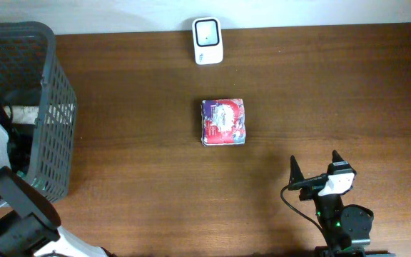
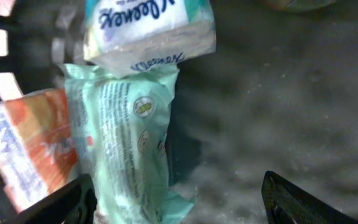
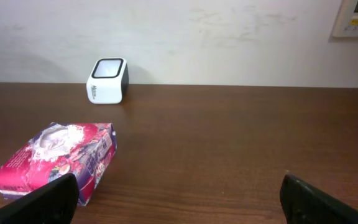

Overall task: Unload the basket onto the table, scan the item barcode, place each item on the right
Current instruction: 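Reach the left gripper into the basket and grasp the mint wipes pack, then carry the mint wipes pack left of the tissue pack and release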

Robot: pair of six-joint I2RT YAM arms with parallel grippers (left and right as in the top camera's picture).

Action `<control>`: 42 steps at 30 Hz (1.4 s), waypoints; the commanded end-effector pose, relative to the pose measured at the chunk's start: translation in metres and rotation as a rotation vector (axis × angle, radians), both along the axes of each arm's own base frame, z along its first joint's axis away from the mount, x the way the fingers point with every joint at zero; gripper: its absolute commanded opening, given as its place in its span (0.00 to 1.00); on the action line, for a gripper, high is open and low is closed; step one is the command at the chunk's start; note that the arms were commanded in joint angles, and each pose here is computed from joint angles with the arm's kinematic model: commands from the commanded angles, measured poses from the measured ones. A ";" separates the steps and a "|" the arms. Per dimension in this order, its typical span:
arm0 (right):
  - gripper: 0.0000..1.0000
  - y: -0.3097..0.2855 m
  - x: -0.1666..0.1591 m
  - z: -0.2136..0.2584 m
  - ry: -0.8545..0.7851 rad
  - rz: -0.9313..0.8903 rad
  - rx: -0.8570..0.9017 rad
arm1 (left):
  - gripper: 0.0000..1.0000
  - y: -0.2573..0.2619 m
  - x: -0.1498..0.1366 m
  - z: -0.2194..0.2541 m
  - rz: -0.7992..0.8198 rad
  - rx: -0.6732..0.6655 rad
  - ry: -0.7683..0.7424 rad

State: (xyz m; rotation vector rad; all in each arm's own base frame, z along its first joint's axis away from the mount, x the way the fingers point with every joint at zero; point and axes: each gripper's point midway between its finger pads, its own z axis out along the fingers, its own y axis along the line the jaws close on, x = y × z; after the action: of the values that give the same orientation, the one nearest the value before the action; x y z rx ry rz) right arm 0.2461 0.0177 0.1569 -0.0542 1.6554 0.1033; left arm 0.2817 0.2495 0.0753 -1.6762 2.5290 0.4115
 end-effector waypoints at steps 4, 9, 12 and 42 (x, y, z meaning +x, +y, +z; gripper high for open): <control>0.99 0.000 0.000 -0.004 0.007 -0.001 0.006 | 0.65 0.007 -0.032 -0.025 0.076 -0.007 0.043; 0.99 0.000 0.000 -0.004 0.007 -0.001 0.006 | 0.45 0.000 -0.039 -0.037 0.087 -0.053 0.043; 0.99 0.000 0.000 -0.004 0.007 -0.001 0.006 | 0.01 -0.006 -0.032 -0.039 0.084 -0.093 0.005; 0.99 0.000 0.000 -0.004 0.007 -0.001 0.006 | 0.07 -0.356 0.118 0.257 -1.168 -0.117 -0.735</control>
State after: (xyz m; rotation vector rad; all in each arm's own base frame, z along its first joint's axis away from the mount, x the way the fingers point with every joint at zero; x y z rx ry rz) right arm 0.2461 0.0177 0.1569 -0.0542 1.6554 0.1033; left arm 0.3871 -0.0846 0.3695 -0.1356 2.2838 -0.6146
